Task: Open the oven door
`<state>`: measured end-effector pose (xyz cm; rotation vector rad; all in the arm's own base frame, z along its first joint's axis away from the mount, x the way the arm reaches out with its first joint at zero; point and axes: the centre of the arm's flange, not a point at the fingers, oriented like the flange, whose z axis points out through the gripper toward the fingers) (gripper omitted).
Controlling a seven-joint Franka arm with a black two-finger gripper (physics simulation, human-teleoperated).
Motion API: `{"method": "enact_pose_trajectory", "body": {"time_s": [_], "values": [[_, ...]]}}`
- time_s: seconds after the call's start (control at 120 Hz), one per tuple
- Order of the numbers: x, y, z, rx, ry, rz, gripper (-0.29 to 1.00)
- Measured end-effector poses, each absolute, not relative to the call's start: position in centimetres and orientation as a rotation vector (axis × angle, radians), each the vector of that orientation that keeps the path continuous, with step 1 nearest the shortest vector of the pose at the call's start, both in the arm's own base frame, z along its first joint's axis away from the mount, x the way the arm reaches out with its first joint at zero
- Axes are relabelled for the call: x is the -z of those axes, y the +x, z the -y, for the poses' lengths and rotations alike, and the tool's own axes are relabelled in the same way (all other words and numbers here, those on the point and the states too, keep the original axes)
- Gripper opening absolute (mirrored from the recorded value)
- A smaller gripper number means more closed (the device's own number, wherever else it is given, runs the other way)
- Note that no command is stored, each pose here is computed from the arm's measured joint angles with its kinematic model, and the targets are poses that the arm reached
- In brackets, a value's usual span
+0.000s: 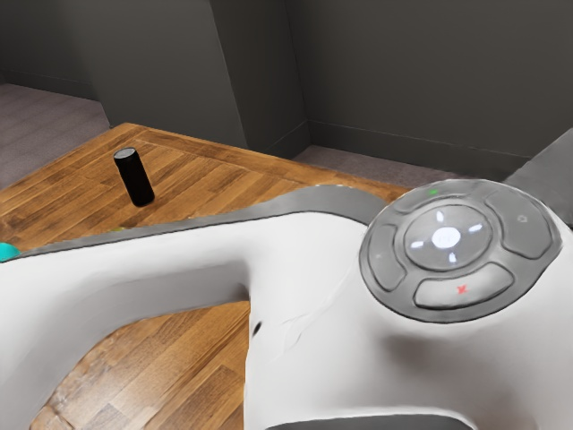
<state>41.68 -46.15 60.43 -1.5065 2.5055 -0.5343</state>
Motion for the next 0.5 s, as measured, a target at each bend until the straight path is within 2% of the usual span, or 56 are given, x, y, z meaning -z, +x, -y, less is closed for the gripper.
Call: {"method": "enact_pose_trajectory", "body": {"time_s": [0.008, 0.042, 0.083, 0.125, 0.158, 0.175, 0.192, 0.233, 0.283, 0.317, 0.35, 0.4, 0.45, 0.5], "values": [[-60.7, 40.8, 46.2, 0.531, -1.495, -2.502, 0.40], [-63.3, 36.7, 46.4, 0.531, -1.434, -2.460, 0.44], [-73.4, 30.5, 47.5, 0.638, -1.310, -2.334, 0.50], [-84.7, 18.9, 47.8, 0.818, -1.141, -2.213, 0.54], [-93.0, 9.2, 43.8, 0.999, -1.077, -2.106, 0.56], [-96.2, 8.0, 40.4, 1.057, -1.129, -2.028, 0.57], [-98.7, 11.1, 36.4, 1.058, -1.268, -1.901, 0.58], [-101.2, 24.7, 22.7, 0.870, -1.743, -1.433, 0.60], [-96.5, 39.1, 2.9, 0.506, -2.252, -0.902, 0.62], [-91.9, 43.2, -10.4, 0.293, -2.475, -0.558, 0.63], [-87.9, 43.8, -20.8, 0.154, -2.620, -0.287, 0.64], [-82.6, 45.6, -25.5, 0.067, -2.783, -0.188, 0.66], [-76.9, 49.5, -24.4, -0.011, -2.910, -0.262, 0.66], [-74.2, 51.4, -23.0, -0.033, -2.983, -0.301, 0.67]]}}
